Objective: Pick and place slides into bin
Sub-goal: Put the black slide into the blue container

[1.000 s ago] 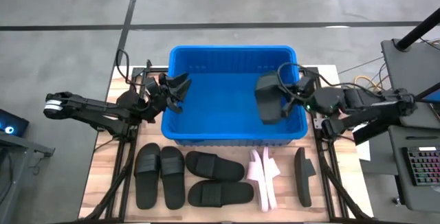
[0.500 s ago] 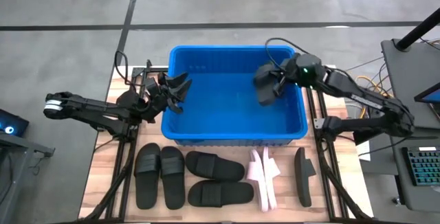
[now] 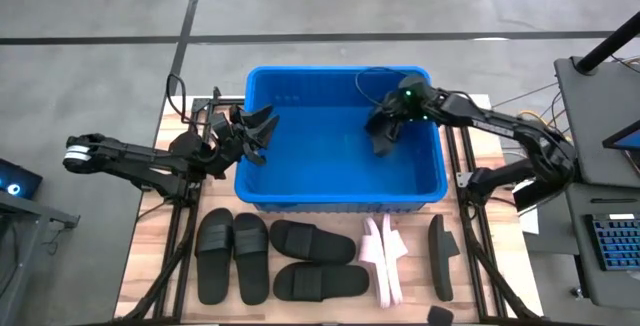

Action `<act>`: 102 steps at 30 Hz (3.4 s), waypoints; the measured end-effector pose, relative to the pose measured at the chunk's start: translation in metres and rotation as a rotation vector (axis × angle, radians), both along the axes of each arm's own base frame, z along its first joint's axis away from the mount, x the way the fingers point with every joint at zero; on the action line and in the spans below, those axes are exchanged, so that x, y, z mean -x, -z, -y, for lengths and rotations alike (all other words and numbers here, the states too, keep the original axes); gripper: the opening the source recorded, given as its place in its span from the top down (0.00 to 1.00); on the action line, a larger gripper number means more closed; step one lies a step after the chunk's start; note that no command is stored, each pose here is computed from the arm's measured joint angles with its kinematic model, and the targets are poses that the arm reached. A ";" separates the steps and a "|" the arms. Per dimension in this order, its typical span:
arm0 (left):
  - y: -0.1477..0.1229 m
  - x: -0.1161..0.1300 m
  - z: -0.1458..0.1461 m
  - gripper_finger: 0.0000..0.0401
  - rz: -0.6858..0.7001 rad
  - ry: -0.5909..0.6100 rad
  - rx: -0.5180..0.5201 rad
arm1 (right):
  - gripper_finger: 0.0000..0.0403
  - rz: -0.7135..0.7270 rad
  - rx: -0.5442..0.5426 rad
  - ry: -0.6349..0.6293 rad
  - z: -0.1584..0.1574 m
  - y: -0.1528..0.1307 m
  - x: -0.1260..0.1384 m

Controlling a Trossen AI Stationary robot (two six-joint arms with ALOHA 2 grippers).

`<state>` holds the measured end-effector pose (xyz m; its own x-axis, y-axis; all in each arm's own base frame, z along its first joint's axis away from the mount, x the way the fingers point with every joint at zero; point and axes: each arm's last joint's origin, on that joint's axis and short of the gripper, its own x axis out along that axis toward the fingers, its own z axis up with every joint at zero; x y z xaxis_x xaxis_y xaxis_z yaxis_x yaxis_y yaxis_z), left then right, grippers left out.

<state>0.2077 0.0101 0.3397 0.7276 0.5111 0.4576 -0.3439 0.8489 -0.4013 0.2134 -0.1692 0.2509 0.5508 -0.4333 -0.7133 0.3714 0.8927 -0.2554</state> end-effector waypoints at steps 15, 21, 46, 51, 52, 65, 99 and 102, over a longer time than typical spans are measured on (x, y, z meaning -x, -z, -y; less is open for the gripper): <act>0.000 0.000 0.000 0.54 -0.002 0.002 0.002 | 0.97 -0.081 0.026 -0.013 0.014 0.020 -0.008; 0.001 -0.001 0.000 0.54 -0.009 0.002 0.001 | 0.97 -0.128 0.021 -0.033 0.017 0.028 -0.010; 0.003 -0.001 0.000 0.54 -0.022 0.003 0.002 | 0.47 -0.381 -0.116 0.016 0.007 0.030 0.006; 0.003 -0.002 0.000 0.54 -0.028 0.004 0.004 | 0.40 -0.398 -0.138 0.029 0.006 0.026 0.007; 0.003 -0.002 0.000 0.54 -0.028 0.004 0.004 | 0.39 -0.399 -0.139 0.029 0.006 0.025 0.007; 0.003 -0.002 0.000 0.54 -0.026 0.005 0.005 | 0.43 -0.533 -0.073 -0.327 -0.002 0.025 0.007; 0.005 -0.002 0.000 0.54 -0.034 0.006 0.005 | 0.45 0.288 -0.201 -0.071 -0.164 -0.173 0.075; 0.006 -0.002 0.000 0.54 -0.034 0.006 0.005 | 0.45 0.276 -0.293 -0.074 -0.186 -0.165 0.094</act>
